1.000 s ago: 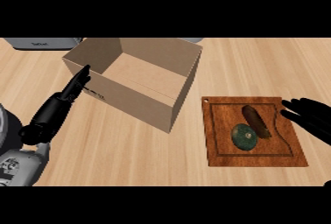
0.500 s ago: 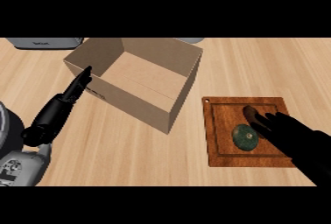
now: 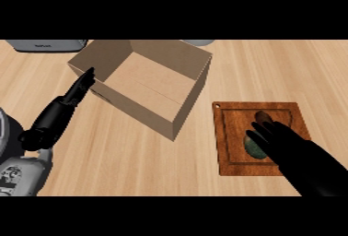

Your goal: Pick the squash from the cutting board and place it in the cardboard box

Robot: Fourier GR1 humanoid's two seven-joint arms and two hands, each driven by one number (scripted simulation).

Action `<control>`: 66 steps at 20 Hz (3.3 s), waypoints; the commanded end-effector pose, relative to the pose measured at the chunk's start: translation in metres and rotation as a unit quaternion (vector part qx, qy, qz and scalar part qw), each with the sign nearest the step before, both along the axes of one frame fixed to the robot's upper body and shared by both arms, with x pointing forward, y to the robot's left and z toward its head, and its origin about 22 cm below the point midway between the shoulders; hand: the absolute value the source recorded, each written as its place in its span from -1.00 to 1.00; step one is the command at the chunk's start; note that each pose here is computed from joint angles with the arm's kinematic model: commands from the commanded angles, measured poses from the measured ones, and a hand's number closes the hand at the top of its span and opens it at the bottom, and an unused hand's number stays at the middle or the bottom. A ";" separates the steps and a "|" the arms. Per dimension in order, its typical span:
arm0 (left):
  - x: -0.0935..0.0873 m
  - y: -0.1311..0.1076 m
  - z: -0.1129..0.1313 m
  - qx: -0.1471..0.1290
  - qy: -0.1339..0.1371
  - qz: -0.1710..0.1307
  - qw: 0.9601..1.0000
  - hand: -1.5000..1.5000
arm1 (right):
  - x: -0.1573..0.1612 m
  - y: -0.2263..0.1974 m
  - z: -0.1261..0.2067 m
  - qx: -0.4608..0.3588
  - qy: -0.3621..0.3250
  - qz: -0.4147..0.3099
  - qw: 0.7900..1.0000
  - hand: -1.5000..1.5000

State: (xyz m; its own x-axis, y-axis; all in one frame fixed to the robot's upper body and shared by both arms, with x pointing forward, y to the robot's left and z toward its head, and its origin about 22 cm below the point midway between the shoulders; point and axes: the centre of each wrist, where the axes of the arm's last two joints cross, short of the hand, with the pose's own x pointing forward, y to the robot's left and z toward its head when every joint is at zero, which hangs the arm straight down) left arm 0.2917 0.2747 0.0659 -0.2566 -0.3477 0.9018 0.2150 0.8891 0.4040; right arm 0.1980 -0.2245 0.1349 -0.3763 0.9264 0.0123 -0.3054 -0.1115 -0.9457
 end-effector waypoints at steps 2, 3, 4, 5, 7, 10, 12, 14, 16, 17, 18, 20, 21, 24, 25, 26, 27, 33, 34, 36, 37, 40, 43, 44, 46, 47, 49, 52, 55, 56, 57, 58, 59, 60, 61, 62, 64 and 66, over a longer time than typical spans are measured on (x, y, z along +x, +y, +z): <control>-0.006 -0.011 0.008 -0.010 -0.007 0.009 1.000 0.00 | 0.004 0.013 -0.015 -0.004 -0.013 -0.015 1.000 -1.00; 0.000 -0.003 0.017 0.004 -0.006 -0.005 1.000 0.00 | 0.012 0.024 -0.017 -0.001 -0.014 -0.014 1.000 -1.00; 0.009 -0.014 0.000 0.001 -0.011 0.001 1.000 0.00 | 0.008 0.005 -0.033 0.001 -0.019 -0.011 1.000 -1.00; -0.006 0.003 0.003 -0.010 0.011 -0.006 1.000 0.00 | 0.013 0.022 -0.020 -0.017 -0.014 -0.011 1.000 -1.00; -0.010 -0.012 -0.003 -0.002 0.005 0.003 1.000 0.00 | 0.014 -0.007 -0.039 -0.015 -0.015 -0.015 1.000 -1.00; -0.010 -0.008 -0.004 0.001 0.004 -0.004 1.000 0.00 | 0.029 0.012 -0.032 -0.047 -0.010 -0.020 0.999 -1.00; 0.004 0.001 -0.006 -0.007 0.003 0.001 1.000 0.00 | 0.052 -0.010 -0.050 -0.037 -0.015 -0.030 0.999 -1.00; 0.003 0.012 -0.013 -0.008 0.004 0.007 1.000 0.00 | 0.012 -0.003 -0.058 -0.052 -0.017 -0.021 0.998 -1.00; -0.009 -0.007 -0.004 -0.004 0.006 0.001 1.000 0.00 | 0.023 0.010 -0.049 -0.044 -0.009 -0.026 0.999 -1.00; -0.005 -0.002 -0.007 -0.007 0.006 -0.008 1.000 0.00 | 0.033 -0.003 -0.083 -0.040 -0.016 -0.023 0.999 -1.00; -0.010 0.004 0.002 0.001 -0.005 -0.002 1.000 0.00 | 0.047 -0.003 -0.050 -0.026 -0.002 -0.028 0.999 -1.00; 0.010 0.006 -0.001 -0.008 -0.003 0.000 1.000 0.00 | 0.038 -0.020 -0.071 -0.033 0.001 -0.013 0.999 -1.00; -0.012 -0.022 -0.006 -0.001 -0.005 0.002 1.000 0.00 | 0.063 -0.005 -0.072 -0.029 -0.001 -0.018 0.999 -1.00; -0.006 -0.012 0.000 -0.002 0.000 0.003 1.000 0.00 | 0.047 -0.002 -0.079 -0.024 0.009 -0.021 0.999 -1.00; -0.015 -0.003 -0.002 0.003 0.004 0.002 1.000 0.00 | 0.050 -0.006 -0.068 -0.040 0.012 -0.021 0.999 -1.00; -0.018 -0.017 -0.002 -0.001 0.002 0.006 1.000 0.00 | 0.042 -0.003 -0.071 -0.037 0.011 -0.025 0.999 -1.00; -0.019 -0.001 -0.002 -0.012 0.000 -0.002 1.000 0.00 | 0.051 -0.016 -0.076 -0.042 0.004 -0.029 0.999 -1.00; 0.003 0.009 0.005 -0.008 0.000 0.007 1.000 0.00 | 0.060 -0.008 -0.091 -0.062 -0.001 -0.045 0.997 -1.00; 0.001 -0.017 0.011 0.004 0.004 0.008 1.000 0.00 | 0.076 -0.020 -0.105 -0.058 0.003 -0.049 0.997 -1.00; 0.001 -0.022 0.005 -0.003 -0.003 0.001 1.000 0.00 | 0.063 -0.019 -0.112 -0.046 0.006 -0.048 0.998 -1.00; 0.006 -0.007 0.005 0.001 0.002 0.001 1.000 0.00 | 0.064 -0.015 -0.126 -0.043 0.011 -0.044 0.998 -1.00; 0.007 0.001 0.014 -0.009 0.000 0.001 1.000 0.00 | 0.066 -0.005 -0.124 -0.043 0.026 -0.024 0.998 -1.00; 0.002 -0.010 -0.015 0.002 0.000 0.006 1.000 0.00 | 0.070 -0.031 -0.124 -0.048 -0.003 0.034 0.998 1.00; 0.006 0.001 -0.005 0.003 -0.009 0.007 1.000 0.00 | 0.072 -0.013 -0.111 -0.039 -0.019 0.042 0.998 1.00; 0.013 -0.006 0.013 -0.003 0.001 0.009 1.000 0.00 | 0.070 -0.012 -0.111 -0.035 -0.043 0.050 0.997 1.00; -0.014 -0.023 -0.008 0.000 0.001 0.005 1.000 0.00 | 0.061 -0.011 -0.133 -0.030 -0.056 0.046 0.997 1.00; -0.004 0.008 0.001 -0.002 0.001 0.002 1.000 0.00 | 0.073 -0.014 -0.139 -0.033 -0.073 0.053 0.995 1.00; 0.013 -0.003 -0.007 0.004 0.004 -0.004 1.000 0.00 | 0.077 0.005 -0.140 -0.021 -0.089 0.076 0.993 1.00; 0.012 -0.020 0.006 0.003 -0.009 -0.026 1.000 0.00 | 0.069 0.144 -0.117 0.036 -0.057 0.118 0.991 1.00; 0.014 -0.027 0.010 0.002 -0.016 -0.042 0.999 0.00 | 0.069 0.151 -0.115 0.050 -0.049 0.122 0.990 1.00; 0.015 -0.033 0.007 -0.005 -0.013 -0.052 0.999 0.00 | 0.069 0.156 -0.112 0.060 -0.045 0.128 0.989 1.00; 0.014 -0.037 0.008 -0.007 -0.018 -0.064 0.998 0.00 | 0.071 0.161 -0.106 0.070 -0.040 0.134 0.988 1.00; 0.015 -0.046 0.007 -0.011 -0.014 -0.075 0.997 0.00 | 0.073 0.167 -0.102 0.075 -0.045 0.134 0.987 1.00; 0.017 -0.046 0.013 -0.002 -0.015 -0.081 0.997 0.00 | 0.072 0.173 -0.099 0.083 -0.058 0.129 0.986 1.00; 0.018 -0.043 0.010 -0.004 -0.016 -0.080 0.997 0.00 | 0.077 0.180 -0.086 0.097 -0.074 0.131 0.984 1.00; 0.020 -0.050 0.014 -0.005 -0.020 -0.086 0.996 0.00 | 0.079 0.187 -0.076 0.096 -0.089 0.131 0.983 1.00; 0.023 -0.054 0.017 -0.002 -0.020 -0.099 0.995 0.00 | 0.081 0.200 -0.062 0.109 -0.119 0.132 0.978 1.00; 0.022 -0.054 0.010 0.001 -0.007 -0.101 0.995 0.00 | 0.086 0.214 -0.042 0.108 -0.161 0.137 0.972 1.00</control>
State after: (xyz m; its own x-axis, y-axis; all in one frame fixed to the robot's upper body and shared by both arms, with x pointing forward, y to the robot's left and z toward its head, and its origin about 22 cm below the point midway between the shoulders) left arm 0.3122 0.2266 0.0794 -0.3456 -0.2890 0.8928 0.3475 0.8444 0.4078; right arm 0.2817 -0.0378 0.0640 -0.6107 0.7894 0.0624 -0.0698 0.0248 -0.9973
